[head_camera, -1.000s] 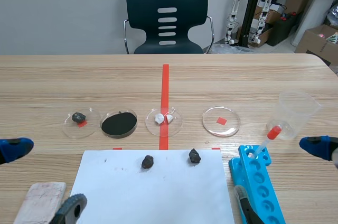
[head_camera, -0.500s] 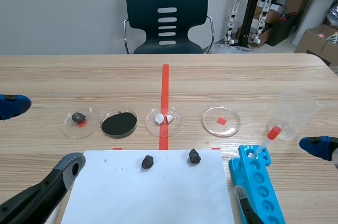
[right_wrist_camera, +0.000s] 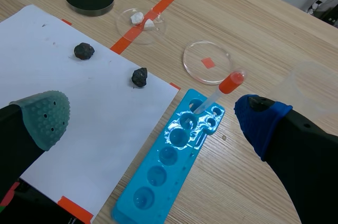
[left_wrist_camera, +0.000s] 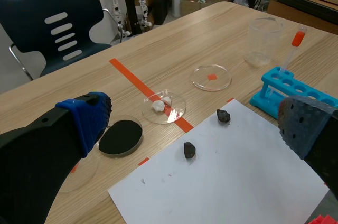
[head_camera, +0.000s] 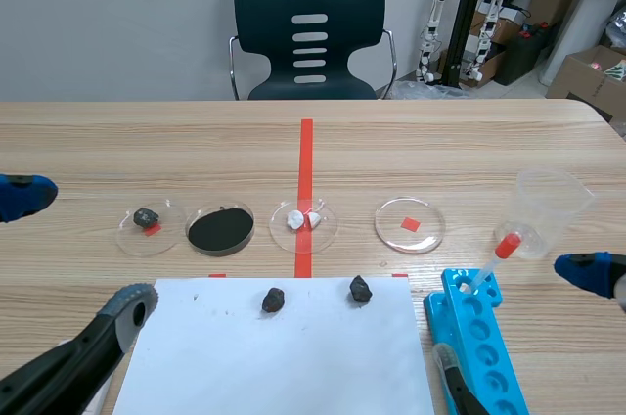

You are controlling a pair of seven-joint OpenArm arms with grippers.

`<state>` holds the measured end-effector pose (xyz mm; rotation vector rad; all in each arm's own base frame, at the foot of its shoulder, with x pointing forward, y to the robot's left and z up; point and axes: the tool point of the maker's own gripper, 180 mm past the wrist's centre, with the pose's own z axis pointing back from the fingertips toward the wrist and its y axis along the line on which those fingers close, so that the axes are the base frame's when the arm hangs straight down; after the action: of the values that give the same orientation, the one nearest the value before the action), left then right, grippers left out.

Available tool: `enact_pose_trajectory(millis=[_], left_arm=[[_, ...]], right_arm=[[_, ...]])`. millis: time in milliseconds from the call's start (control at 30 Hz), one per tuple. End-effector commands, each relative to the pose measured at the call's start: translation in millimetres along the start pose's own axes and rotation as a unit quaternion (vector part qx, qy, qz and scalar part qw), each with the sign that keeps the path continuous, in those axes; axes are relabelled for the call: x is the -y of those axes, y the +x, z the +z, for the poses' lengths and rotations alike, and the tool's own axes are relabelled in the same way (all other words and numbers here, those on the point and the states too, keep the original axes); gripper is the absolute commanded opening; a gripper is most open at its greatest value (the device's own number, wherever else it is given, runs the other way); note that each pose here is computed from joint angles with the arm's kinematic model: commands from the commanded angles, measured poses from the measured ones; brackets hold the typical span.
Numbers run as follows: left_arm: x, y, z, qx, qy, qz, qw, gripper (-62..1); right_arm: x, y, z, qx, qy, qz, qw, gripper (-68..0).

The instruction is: Return to the home posture

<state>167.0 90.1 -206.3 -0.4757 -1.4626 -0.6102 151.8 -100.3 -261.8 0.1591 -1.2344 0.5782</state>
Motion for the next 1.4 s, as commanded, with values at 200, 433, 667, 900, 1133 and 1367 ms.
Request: enact_pose_trajectory(millis=[200, 433, 667, 900, 1133, 1367], left_arm=[[3.0, 8.2, -1.7, 0.015, -0.004, 0.004, 0.9999, 1.4], [1.9, 11.1, -4.7, 0.023, -0.005, 0.000, 0.9997, 1.4], [1.9, 11.1, -4.7, 0.023, -0.005, 0.000, 0.9997, 1.4], [1.9, 11.0, -4.7, 0.023, -0.005, 0.000, 0.9997, 1.4], [1.9, 10.9, -4.7, 0.022, -0.005, 0.000, 0.9997, 1.4], [1.9, 10.9, -4.7, 0.022, -0.005, 0.000, 0.9997, 1.4]], right_arm=[[1.5, 3.3, 0.6, 0.009, -0.001, 0.000, 1.0000, 0.4], [1.5, 3.3, 0.6, 0.009, -0.001, 0.000, 1.0000, 0.4], [1.5, 3.3, 0.6, 0.009, -0.001, 0.000, 1.0000, 0.4], [1.5, 3.3, 0.6, 0.009, -0.001, 0.000, 1.0000, 0.4], [1.5, 3.3, 0.6, 0.009, -0.001, 0.000, 1.0000, 0.4], [1.5, 3.3, 0.6, 0.009, -0.001, 0.000, 1.0000, 0.4]])
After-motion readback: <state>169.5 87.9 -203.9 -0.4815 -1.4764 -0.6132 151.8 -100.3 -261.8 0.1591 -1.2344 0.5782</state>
